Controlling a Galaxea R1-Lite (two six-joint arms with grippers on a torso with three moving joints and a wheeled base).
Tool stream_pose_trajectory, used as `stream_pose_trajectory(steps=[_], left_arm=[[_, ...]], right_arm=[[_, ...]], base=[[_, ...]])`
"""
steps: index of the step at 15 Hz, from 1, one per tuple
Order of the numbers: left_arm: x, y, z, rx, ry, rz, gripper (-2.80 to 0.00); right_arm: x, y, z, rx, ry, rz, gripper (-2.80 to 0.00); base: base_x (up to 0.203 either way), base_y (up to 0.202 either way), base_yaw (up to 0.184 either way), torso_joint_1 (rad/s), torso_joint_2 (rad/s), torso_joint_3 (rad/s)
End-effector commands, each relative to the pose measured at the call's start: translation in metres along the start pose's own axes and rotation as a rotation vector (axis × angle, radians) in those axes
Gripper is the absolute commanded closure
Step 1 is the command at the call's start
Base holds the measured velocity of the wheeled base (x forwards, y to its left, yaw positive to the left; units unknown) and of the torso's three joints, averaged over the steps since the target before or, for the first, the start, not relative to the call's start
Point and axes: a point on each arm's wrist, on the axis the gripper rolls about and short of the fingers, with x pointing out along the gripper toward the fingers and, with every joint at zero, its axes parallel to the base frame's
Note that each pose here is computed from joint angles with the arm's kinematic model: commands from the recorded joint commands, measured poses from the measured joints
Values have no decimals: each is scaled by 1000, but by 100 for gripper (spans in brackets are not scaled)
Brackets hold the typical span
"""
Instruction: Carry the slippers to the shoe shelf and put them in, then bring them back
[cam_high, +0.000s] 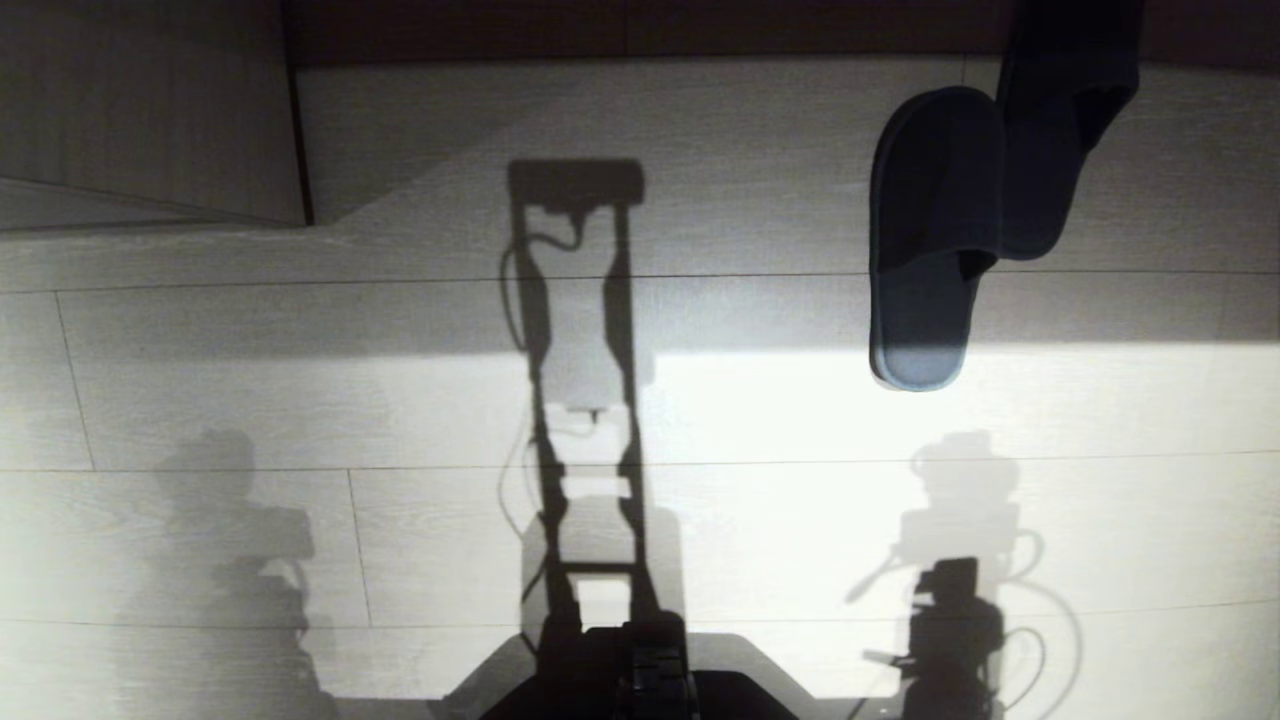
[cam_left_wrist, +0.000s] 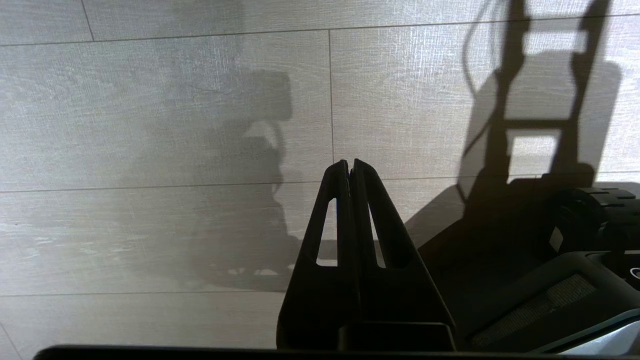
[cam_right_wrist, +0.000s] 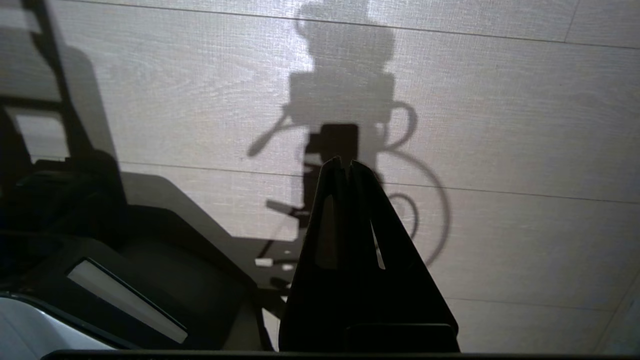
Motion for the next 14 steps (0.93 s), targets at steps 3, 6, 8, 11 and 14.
stream_pose_trajectory(steps=[3, 6, 8, 11, 14], left_arm=[[0, 0, 0, 0, -1, 0, 0], [0, 0, 0, 0, -1, 0, 0], [0, 0, 0, 2, -1, -1, 0], [0, 0, 0, -7, 1, 0, 0], [0, 0, 0, -10, -1, 0, 0]], right_arm=[[0, 0, 0, 2, 0, 0, 0], [0, 0, 0, 2, 0, 0, 0], [0, 0, 0, 2, 0, 0, 0], [0, 0, 0, 2, 0, 0, 0], [0, 0, 0, 2, 0, 0, 0]], base=[[0, 0, 0, 0, 0, 0], [0, 0, 0, 0, 0, 0], [0, 0, 0, 0, 0, 0], [0, 0, 0, -1, -1, 52], [0, 0, 0, 4, 1, 173]])
